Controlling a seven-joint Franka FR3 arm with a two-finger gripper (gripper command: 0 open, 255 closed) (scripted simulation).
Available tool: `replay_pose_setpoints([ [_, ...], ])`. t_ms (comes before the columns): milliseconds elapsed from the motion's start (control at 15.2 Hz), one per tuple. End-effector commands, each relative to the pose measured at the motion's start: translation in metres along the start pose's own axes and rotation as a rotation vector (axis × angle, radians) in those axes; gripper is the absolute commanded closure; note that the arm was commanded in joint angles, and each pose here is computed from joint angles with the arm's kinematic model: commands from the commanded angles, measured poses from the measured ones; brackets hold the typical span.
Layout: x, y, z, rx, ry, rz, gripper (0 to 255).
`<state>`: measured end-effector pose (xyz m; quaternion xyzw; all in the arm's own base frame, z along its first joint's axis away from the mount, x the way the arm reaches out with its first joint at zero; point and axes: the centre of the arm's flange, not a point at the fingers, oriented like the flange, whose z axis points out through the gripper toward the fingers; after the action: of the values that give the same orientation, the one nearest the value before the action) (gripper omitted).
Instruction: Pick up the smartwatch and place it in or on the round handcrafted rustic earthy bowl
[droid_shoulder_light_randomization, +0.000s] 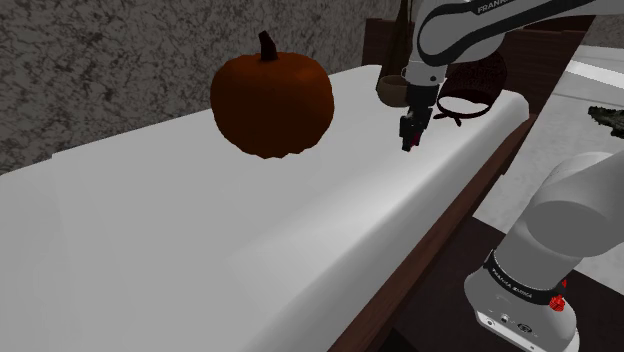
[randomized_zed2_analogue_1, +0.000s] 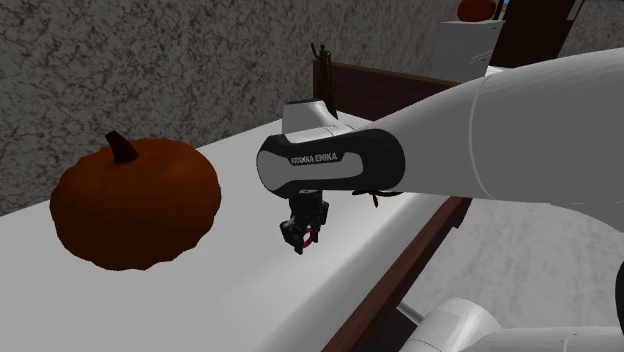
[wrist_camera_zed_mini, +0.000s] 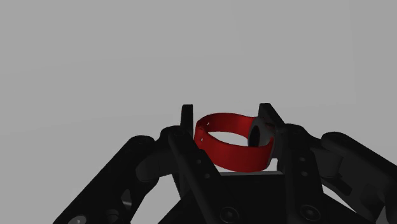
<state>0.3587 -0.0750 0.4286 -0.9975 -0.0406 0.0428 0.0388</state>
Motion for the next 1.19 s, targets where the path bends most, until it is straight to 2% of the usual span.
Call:
replay_pose_setpoints([
  [0,0.000,0.000,0.000,0.000,0.000,0.000,255],
  [462,0.000,0.000,0.000,0.000,0.000,0.000,255],
  [1122,-0.004,-0.004,-0.052,0.000,0.000,0.000,255],
])
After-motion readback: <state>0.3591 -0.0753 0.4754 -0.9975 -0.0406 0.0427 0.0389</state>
